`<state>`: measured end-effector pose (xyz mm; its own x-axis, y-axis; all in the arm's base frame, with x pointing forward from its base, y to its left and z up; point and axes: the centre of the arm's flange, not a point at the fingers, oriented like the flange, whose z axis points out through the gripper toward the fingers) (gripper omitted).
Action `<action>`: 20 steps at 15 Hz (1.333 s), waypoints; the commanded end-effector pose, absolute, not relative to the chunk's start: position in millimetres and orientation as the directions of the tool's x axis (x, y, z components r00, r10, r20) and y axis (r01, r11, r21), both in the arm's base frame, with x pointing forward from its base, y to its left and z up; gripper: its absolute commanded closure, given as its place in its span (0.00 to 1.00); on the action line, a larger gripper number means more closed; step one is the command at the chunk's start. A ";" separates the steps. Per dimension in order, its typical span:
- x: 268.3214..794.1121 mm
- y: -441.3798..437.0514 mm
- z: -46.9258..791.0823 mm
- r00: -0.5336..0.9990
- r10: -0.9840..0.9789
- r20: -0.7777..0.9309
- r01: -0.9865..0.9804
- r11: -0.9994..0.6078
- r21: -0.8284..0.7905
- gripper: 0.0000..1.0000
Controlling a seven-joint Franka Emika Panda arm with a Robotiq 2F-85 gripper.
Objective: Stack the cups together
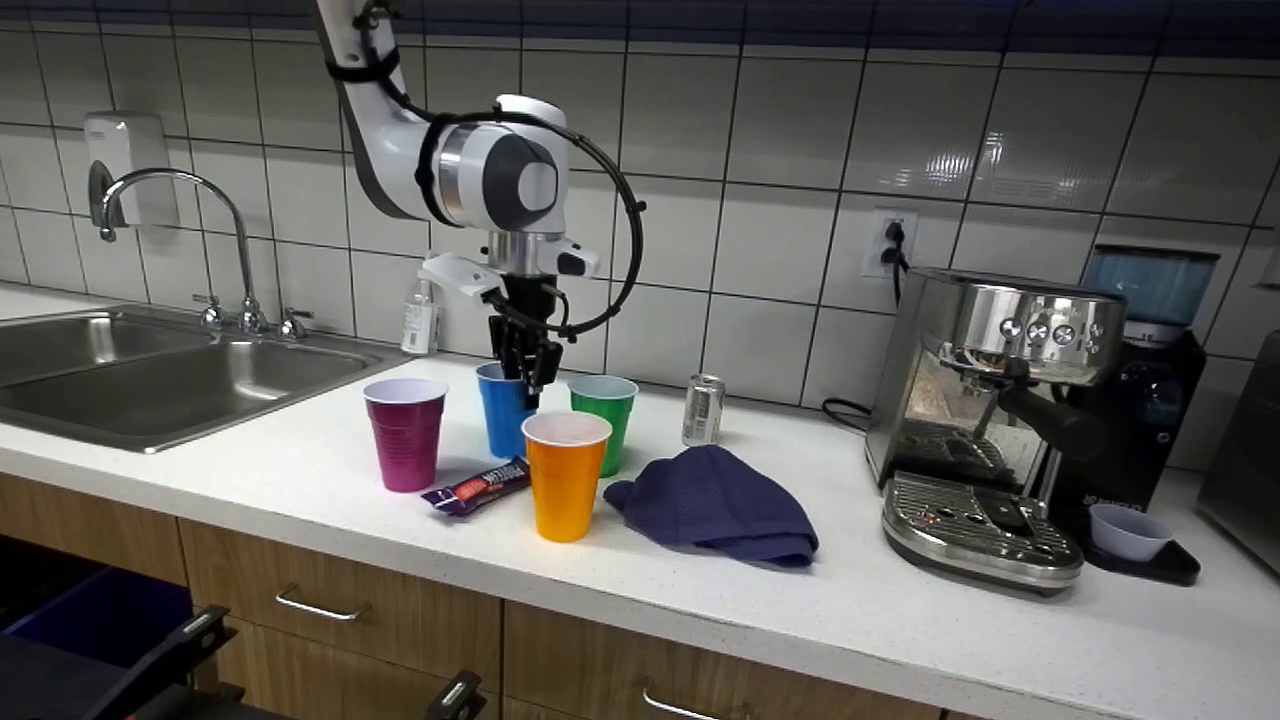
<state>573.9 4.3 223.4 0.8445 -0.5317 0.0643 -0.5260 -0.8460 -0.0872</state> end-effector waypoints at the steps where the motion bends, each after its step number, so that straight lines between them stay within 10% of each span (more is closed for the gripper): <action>1: 575.3 6.2 230.6 0.832 -0.552 0.053 -0.547 -0.833 -0.089 0.82; 4: 571.8 6.8 232.0 0.833 -0.552 0.052 -0.546 -0.833 -0.090 1.00; 20: 519.2 -1.9 299.9 0.807 -0.585 0.086 -0.558 -0.801 -0.216 1.00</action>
<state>545.2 6.0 275.2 0.8074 -0.5853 0.0748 -0.5670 -0.8046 -0.1764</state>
